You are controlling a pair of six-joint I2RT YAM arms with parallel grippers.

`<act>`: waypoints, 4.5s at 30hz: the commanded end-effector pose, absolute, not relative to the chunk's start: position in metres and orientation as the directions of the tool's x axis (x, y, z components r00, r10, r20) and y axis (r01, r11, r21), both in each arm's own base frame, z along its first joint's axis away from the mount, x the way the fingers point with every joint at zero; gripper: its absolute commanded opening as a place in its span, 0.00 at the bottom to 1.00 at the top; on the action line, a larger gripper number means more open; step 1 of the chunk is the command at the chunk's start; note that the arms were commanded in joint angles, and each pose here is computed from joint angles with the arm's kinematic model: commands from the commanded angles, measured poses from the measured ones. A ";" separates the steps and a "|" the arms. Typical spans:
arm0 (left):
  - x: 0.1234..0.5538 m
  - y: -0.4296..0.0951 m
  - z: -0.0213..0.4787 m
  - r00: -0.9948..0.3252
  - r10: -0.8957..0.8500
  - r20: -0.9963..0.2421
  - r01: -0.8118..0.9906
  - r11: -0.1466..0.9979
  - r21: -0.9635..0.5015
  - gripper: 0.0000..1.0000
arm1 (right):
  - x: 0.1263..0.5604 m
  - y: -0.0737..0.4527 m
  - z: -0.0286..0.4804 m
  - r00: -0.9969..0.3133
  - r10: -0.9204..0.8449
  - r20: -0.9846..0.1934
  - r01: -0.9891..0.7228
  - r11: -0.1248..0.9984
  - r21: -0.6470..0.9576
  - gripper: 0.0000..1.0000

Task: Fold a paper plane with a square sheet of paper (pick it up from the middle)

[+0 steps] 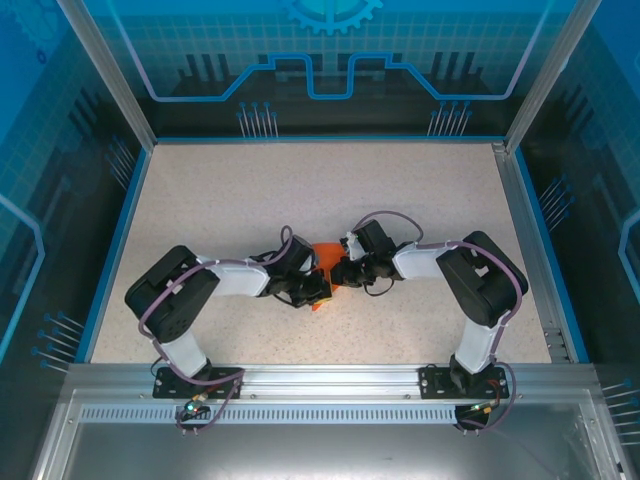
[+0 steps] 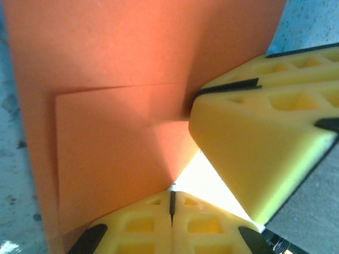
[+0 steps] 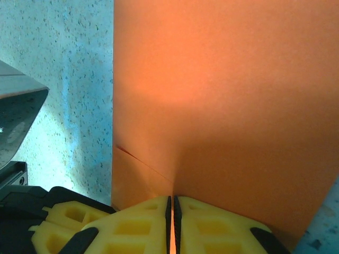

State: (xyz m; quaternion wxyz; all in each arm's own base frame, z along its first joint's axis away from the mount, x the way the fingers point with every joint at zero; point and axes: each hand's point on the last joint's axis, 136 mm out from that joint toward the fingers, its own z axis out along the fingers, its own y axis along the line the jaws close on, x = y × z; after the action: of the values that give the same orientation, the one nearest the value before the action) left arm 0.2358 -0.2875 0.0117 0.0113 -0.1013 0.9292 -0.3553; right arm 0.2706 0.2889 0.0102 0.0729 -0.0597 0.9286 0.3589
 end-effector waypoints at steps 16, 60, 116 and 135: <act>0.189 -0.234 -0.013 -0.946 -0.290 0.145 -0.319 0.753 -0.575 0.05 | 0.250 0.264 -0.034 -0.994 -0.073 -0.084 -0.107 0.834 0.541 0.14; 0.261 -0.262 0.040 -0.972 -0.197 -0.130 -0.089 0.816 -0.571 0.10 | 0.276 0.250 0.030 -0.986 0.008 -0.166 -0.096 0.788 0.608 0.42; 0.239 -0.257 0.027 -0.869 0.143 -0.473 0.104 0.989 0.107 0.34 | 0.283 0.285 0.055 -0.981 -0.069 -0.180 -0.178 0.687 0.704 0.22; 0.246 -0.262 0.038 -0.835 0.176 -0.521 0.143 0.984 0.102 0.38 | 0.284 0.286 0.057 -0.981 -0.068 -0.179 -0.176 0.685 0.707 0.13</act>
State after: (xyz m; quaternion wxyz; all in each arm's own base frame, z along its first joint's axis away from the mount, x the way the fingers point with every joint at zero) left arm 0.2397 -0.2536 0.0246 0.2525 0.0703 0.9642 0.0389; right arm 0.2847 0.2783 0.0524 0.0777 -0.0580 0.9178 0.3849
